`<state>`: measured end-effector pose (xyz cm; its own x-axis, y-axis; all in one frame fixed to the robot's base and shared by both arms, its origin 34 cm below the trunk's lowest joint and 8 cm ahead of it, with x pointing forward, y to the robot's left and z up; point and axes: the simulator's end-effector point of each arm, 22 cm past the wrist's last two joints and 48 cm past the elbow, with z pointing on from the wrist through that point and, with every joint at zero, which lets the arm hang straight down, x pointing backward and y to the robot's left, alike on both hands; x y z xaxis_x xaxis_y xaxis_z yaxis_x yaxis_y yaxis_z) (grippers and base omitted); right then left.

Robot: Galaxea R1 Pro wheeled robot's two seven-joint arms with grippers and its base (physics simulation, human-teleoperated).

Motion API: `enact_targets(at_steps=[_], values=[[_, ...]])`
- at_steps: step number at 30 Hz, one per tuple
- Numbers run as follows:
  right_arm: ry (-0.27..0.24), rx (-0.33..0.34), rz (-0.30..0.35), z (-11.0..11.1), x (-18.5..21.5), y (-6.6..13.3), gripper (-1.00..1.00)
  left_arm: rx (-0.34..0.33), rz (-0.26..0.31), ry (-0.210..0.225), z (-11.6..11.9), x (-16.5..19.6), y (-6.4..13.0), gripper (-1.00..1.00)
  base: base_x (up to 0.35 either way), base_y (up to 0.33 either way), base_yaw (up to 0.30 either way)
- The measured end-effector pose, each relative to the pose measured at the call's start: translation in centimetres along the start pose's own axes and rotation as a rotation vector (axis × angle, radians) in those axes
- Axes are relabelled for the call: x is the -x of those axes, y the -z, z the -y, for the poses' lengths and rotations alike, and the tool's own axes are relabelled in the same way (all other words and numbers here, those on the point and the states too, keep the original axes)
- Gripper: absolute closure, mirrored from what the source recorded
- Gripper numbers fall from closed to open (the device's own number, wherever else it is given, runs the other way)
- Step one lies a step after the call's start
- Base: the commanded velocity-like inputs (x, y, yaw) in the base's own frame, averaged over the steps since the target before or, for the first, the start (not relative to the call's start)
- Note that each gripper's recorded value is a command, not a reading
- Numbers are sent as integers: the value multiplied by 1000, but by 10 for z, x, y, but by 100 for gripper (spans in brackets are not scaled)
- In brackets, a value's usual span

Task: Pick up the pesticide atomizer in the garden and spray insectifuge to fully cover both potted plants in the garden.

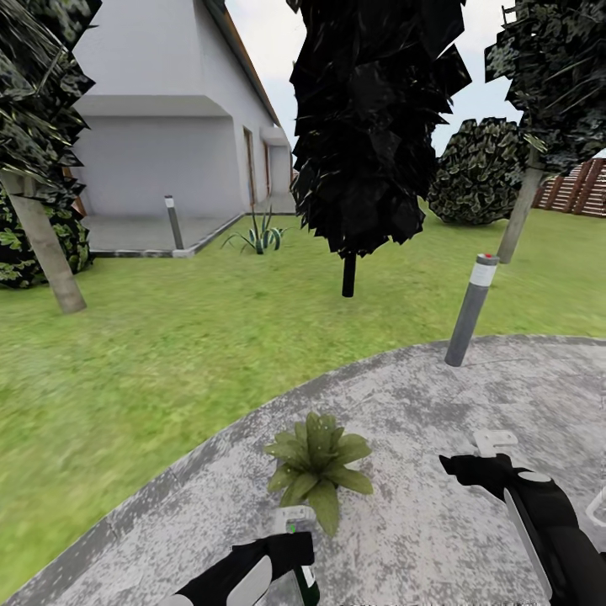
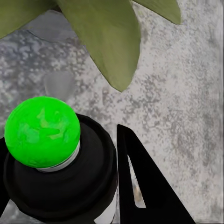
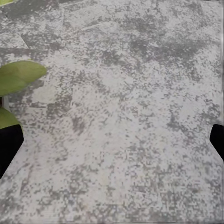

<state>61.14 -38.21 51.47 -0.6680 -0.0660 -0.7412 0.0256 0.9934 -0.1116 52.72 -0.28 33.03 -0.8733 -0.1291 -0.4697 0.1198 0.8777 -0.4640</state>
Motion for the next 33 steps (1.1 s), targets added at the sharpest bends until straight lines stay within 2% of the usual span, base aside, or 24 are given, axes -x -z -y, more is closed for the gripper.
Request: enact_targets(at_steps=[3, 8, 10, 12, 14, 16, 18, 19, 20, 21, 25, 28, 30, 33], values=[[0, 0, 0, 0, 0, 0, -100, 2, 7, -1, 1, 2, 0, 100, 0, 0, -284], [1, 1, -2, -1, -1, 0, -100, 37, 68, -5, 13, 29, 3, 100, 0, 0, -292], [2, 2, -2, -1, -1, 0, -100, 96, 128, 1, 23, 54, 11, 100, 0, 0, -292], [2, 4, -2, -3, -1, -1, -100, 160, 161, 15, 24, 66, 20, 100, 0, 0, -292], [9, 17, -3, -12, -1, -1, -100, 187, 168, 46, 35, 69, 27, 100, 0, 0, -292], [14, 20, -4, -15, -1, -2, -100, 179, 129, 81, 47, 54, 27, 100, 0, 0, -292], [16, 18, -3, -15, -1, -2, -100, 185, 93, 138, 54, 44, 29, 100, 0, 0, -292], [17, 18, -3, -16, -1, -2, -100, 228, 66, 188, 49, 37, 32, 100, 0, 0, -292], [17, 18, -3, -16, -1, -2, -100, 247, 55, 207, 46, 34, 34, 100, 0, 0, -292], [18, 18, -2, -16, -1, -2, -100, 261, 48, 223, 47, 33, 36, 100, 0, 0, -292], [20, 20, -2, -17, -1, -2, -100, 350, 46, 241, 28, 32, 43, 100, 0, 0, -292], [34, 28, -4, -23, -1, -3, -100, 382, 79, 268, 19, 36, 45, 100, 0, 0, -287], [38, 20, -4, -23, -1, -3, -100, 411, 150, 323, 10, 48, 49, 100, 0, 0, -135], [39, 15, -4, -22, -1, -3, -100, 463, 196, 354, -3, 53, 55, 100, 0, 0, -27]])
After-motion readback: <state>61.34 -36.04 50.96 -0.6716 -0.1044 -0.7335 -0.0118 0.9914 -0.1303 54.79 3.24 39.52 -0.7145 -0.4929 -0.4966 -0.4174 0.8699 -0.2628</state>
